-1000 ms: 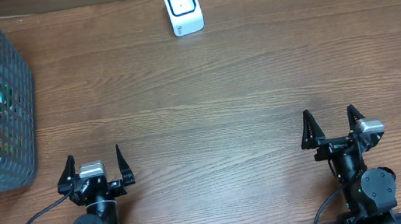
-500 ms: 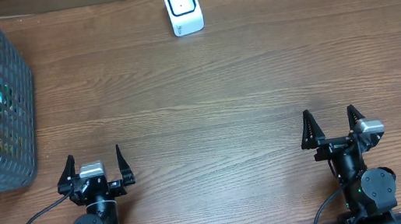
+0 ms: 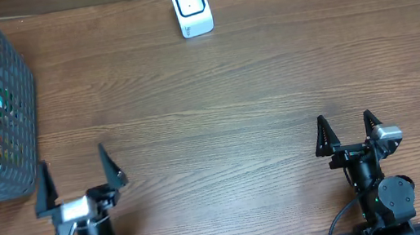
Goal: Scan the item barcode
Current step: 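Raise the left gripper and swing it toward the grey basket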
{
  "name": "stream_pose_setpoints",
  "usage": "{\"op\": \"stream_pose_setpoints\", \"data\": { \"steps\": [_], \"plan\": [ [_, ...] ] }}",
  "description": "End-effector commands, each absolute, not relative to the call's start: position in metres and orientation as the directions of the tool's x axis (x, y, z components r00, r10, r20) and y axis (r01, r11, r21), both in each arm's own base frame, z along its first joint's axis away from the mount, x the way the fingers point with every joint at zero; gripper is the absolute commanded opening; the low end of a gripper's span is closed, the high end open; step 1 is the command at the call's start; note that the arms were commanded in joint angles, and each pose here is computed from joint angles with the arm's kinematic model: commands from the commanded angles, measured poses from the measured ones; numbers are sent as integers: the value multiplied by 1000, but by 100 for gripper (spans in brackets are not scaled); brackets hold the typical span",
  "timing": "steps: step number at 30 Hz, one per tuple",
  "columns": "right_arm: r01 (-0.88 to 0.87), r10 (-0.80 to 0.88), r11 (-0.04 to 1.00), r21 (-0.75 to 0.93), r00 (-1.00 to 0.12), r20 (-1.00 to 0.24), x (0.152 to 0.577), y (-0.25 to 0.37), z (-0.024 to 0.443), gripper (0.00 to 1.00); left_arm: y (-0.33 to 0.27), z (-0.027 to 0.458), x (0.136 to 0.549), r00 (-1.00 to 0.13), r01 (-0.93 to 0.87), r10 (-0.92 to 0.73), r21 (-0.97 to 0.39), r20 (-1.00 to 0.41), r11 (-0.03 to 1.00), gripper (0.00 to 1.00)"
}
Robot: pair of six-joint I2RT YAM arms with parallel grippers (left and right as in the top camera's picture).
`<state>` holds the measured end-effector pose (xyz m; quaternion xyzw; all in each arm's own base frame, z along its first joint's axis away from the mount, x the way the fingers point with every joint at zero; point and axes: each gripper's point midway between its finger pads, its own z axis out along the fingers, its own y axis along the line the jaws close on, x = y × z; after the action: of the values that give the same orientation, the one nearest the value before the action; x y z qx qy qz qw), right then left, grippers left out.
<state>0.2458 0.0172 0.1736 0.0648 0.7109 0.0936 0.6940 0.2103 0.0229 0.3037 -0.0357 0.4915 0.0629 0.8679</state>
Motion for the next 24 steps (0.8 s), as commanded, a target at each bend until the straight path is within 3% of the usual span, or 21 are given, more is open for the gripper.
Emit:
{"op": "stream_pose_setpoints", "data": {
  "steps": [1,13,24],
  "plan": [
    [-42,218,975,219,-24,-976,246,18,172,100,22,341,189,616,-126,46,-40,-786,991,99],
    [-42,218,975,219,-24,-976,246,18,172,100,17,467,97,829,-90,44,-55,-558,994,100],
    [-42,218,975,219,-24,-976,246,18,172,100,14,548,7,937,-74,47,-68,-346,995,99]
  ]
}}
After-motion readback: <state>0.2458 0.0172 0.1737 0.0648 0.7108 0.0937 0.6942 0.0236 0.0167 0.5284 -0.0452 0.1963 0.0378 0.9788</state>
